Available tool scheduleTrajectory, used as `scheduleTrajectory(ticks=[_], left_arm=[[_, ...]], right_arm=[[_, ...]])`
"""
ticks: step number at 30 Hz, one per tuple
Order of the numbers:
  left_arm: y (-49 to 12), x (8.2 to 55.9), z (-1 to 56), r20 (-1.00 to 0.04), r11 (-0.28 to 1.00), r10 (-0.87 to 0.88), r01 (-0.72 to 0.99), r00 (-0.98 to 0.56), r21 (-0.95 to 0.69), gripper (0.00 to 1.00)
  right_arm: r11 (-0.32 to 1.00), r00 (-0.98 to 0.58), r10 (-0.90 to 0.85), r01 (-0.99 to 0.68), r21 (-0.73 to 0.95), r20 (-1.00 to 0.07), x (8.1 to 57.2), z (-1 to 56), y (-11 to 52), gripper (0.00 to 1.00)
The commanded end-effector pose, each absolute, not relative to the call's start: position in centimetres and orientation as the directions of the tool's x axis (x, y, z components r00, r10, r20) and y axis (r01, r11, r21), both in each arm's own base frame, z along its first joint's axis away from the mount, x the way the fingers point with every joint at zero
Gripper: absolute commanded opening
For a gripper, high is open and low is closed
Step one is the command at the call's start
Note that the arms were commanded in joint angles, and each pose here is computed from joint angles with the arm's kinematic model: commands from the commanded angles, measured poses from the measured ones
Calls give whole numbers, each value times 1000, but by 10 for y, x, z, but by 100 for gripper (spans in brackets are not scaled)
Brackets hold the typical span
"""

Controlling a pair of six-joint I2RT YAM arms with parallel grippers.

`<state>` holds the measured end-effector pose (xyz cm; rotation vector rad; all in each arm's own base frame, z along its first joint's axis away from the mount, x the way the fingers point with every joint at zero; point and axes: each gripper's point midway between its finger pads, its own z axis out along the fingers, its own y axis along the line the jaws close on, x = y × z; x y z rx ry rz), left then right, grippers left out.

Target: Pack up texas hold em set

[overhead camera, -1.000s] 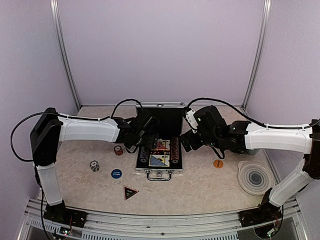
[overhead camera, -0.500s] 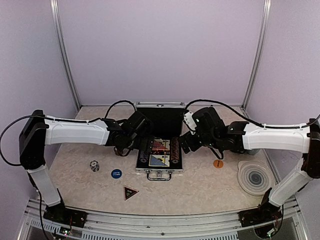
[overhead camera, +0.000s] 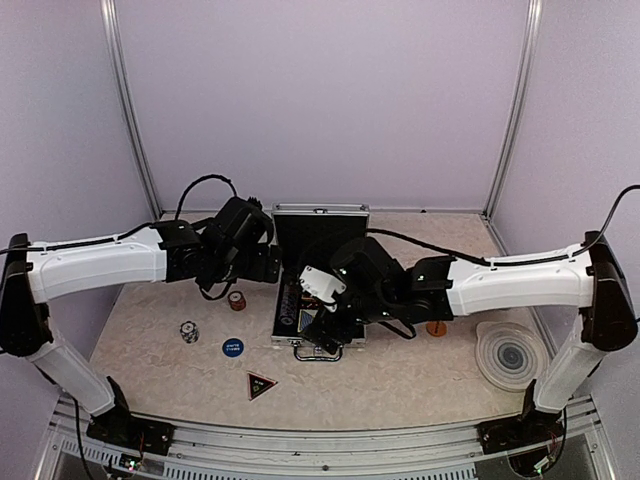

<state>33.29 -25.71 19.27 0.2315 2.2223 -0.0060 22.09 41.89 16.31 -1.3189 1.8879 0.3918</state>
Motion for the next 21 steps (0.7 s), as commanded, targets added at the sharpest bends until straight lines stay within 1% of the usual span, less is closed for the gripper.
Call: scheduleTrajectory(ticks=[1,6,11,17,21], left_arm=[[-212,341,214,-801,992,125,85,-586,93,99],[-168,350,231,-817,998,62,21,-573,61,99],[-142,347,248,-830,997,70,1,-554,83,99],[-126,343,248,-842,990,124,5,-525,143,99],[-115,344,237,-849,989,112,-22,-516,143,99]], right_arm=[[268,-73,-720,-947,-179,-690,192,145,453,99],[128,-13,-773,-982,-136,-634,158,119,482,99],[-10,61,-814,-996,-91,-577,128,95,503,99],[-80,91,-841,-996,-44,-534,116,79,524,99],[-104,106,-852,-994,-33,-513,112,70,537,99]])
